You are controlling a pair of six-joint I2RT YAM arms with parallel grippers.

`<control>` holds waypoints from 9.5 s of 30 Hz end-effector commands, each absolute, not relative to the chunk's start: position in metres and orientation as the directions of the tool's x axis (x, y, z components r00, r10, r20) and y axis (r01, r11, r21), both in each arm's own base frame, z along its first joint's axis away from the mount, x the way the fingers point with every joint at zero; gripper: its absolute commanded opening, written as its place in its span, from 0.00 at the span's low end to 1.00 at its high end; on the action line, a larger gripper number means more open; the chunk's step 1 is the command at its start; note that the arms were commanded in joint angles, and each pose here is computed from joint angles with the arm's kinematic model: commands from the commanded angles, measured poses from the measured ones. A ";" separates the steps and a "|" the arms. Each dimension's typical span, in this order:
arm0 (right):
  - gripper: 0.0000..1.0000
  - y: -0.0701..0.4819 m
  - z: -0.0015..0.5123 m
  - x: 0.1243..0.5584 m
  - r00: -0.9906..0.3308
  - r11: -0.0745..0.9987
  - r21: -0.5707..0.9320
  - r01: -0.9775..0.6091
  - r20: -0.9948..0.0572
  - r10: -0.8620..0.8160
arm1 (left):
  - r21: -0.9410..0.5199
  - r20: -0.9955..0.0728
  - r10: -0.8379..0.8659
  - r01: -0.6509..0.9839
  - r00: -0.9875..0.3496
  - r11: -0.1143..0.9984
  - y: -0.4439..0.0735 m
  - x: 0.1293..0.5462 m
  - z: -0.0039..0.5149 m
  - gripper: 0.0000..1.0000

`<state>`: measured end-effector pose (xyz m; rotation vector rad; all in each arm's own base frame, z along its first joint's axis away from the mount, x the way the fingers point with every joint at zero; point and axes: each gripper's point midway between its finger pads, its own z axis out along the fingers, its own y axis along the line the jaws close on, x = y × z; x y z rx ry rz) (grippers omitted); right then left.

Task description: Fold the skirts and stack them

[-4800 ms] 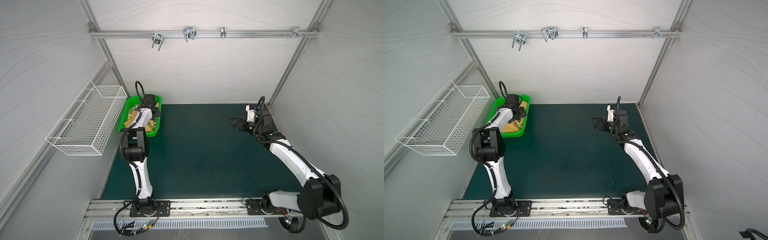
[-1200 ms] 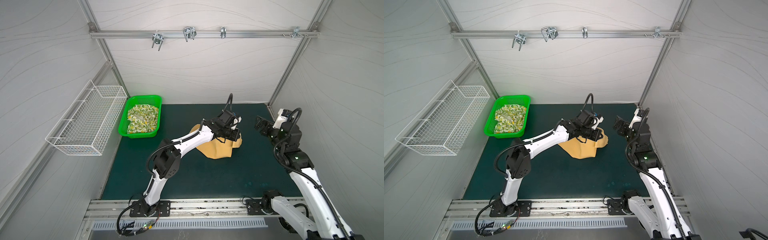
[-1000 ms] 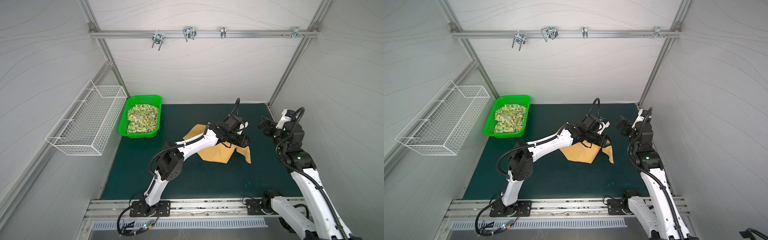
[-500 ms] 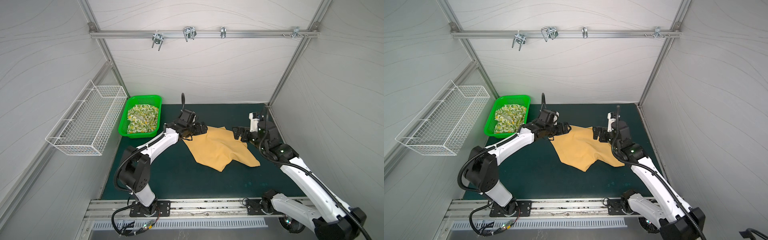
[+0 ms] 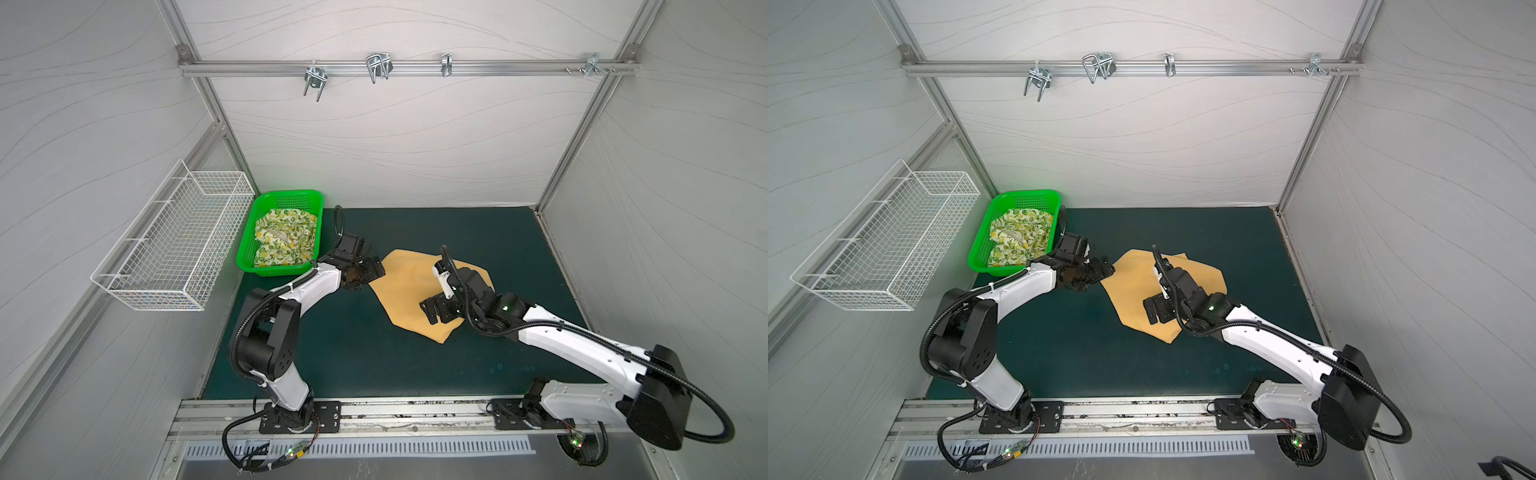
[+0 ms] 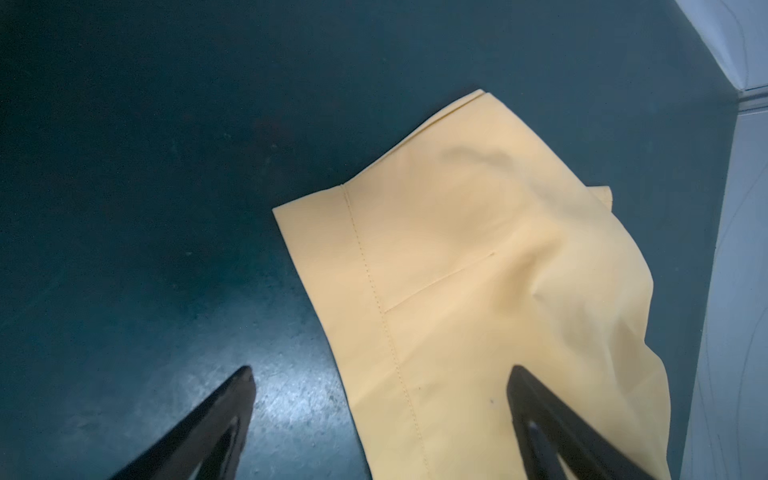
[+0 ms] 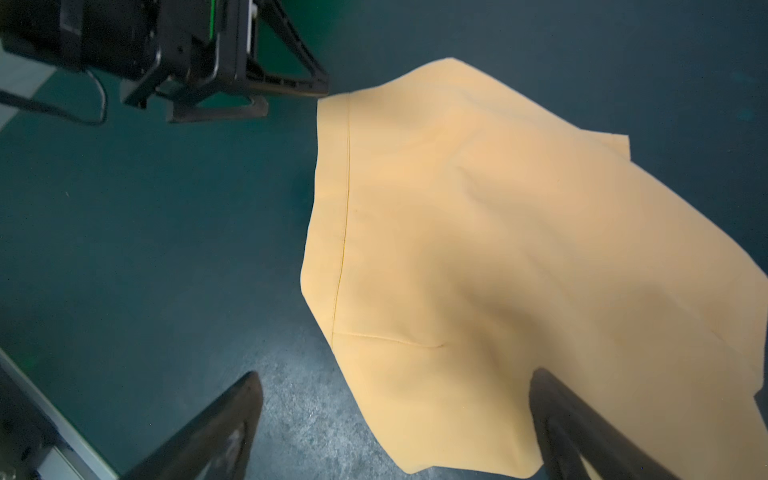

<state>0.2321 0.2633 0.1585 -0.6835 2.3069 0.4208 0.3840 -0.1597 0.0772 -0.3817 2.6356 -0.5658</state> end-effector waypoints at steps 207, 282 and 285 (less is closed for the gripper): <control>0.75 0.232 0.026 0.263 -0.878 0.936 -0.057 -0.348 -0.330 -0.346 | -0.698 -0.203 -0.378 -0.137 -0.903 0.703 -0.217 0.387 0.122 0.99; 0.99 0.118 0.144 0.309 -0.793 0.887 0.461 -0.020 -0.547 0.267 | -0.434 -0.031 -0.005 0.008 -1.000 0.901 -0.323 0.296 -0.022 0.18; 0.97 0.115 0.130 0.315 -0.806 0.910 0.415 -0.008 -0.542 0.240 | -0.438 -0.031 -0.005 0.009 -0.999 0.899 -0.323 0.296 -0.022 0.16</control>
